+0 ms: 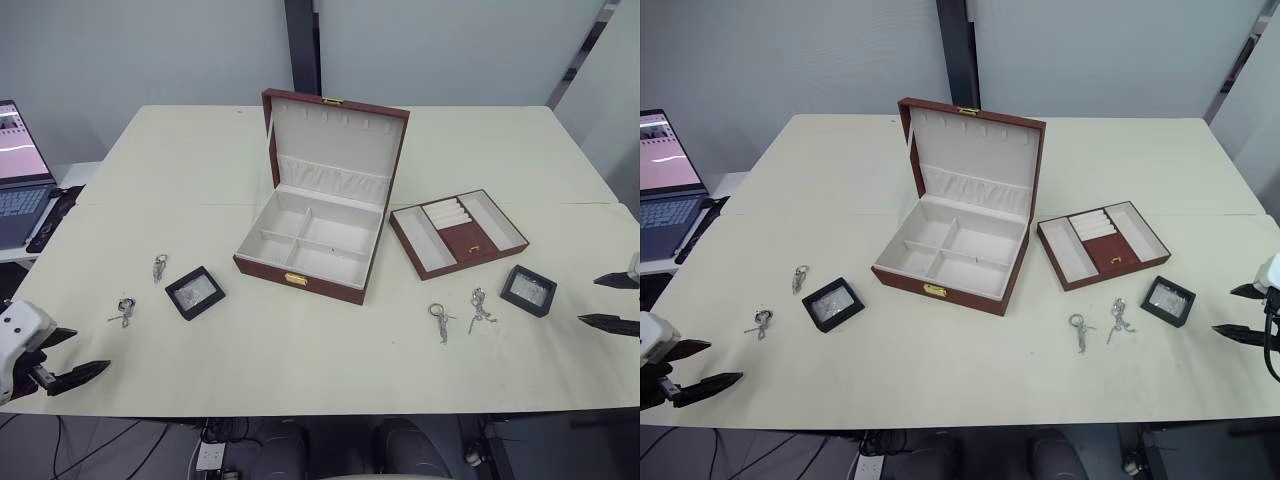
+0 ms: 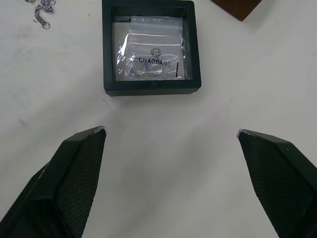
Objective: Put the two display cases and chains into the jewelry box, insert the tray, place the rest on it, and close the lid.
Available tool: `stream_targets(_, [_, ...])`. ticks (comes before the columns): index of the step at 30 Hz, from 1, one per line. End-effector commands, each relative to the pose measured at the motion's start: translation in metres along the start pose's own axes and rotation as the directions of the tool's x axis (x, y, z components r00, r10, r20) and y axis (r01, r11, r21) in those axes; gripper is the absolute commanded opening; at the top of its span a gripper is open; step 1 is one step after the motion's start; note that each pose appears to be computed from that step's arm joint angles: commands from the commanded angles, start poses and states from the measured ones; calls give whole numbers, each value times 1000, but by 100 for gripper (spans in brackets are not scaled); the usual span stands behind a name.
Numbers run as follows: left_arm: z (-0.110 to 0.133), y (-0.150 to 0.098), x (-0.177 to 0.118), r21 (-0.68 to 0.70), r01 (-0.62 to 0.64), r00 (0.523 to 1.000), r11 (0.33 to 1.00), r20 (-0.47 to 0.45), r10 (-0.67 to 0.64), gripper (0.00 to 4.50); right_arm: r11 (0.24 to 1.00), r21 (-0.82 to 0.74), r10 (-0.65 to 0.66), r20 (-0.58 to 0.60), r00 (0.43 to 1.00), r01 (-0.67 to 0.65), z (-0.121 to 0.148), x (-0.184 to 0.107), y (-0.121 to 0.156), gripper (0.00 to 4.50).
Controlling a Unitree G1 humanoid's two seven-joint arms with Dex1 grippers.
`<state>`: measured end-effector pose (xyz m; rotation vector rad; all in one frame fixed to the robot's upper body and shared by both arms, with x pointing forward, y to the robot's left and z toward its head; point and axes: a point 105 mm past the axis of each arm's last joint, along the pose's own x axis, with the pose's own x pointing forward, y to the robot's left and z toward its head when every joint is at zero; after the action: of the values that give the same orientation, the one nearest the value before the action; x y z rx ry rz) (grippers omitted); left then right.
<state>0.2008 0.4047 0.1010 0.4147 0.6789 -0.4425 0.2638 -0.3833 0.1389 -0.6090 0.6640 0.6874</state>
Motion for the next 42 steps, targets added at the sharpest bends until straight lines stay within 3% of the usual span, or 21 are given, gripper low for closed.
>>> stream_targets(1, [1,6,-9,24,-28,1000,999,-3,28,443,999,3,-35,22,999,35,6,-9,-7,450])
stream_targets(5, [1,9,-9,5,-60,998,998,17,60,443,997,-26,-68,12,998,68,5,-11,-10,450])
stream_targets(11, [30,22,-15,-92,-156,970,983,172,170,443,988,-3,-151,100,983,152,16,-24,-17,450])
stream_targets(15, [73,21,-3,-118,-126,945,985,289,156,443,977,40,-214,261,941,211,55,-22,-21,450])
stream_targets(19, [121,13,21,-60,-61,921,996,382,79,425,985,-2,-160,388,908,174,105,-4,-3,450])
stream_targets(22, [144,12,41,-19,-40,918,999,394,44,352,990,-36,-110,420,901,138,129,15,13,391])
stream_targets(26, [165,11,70,2,-11,915,1000,404,10,221,992,-97,-29,429,903,78,154,42,39,249])
stream_targets(33, [185,4,127,37,18,937,999,347,-29,0,990,-120,-21,412,911,77,185,100,58,54])
stream_targets(35, [191,1,138,48,33,938,998,342,-47,0,991,-114,-14,418,909,68,193,112,63,5])
stream_targets(42, [203,-19,163,93,116,937,989,319,-140,0,987,-151,0,374,928,61,202,151,73,2])
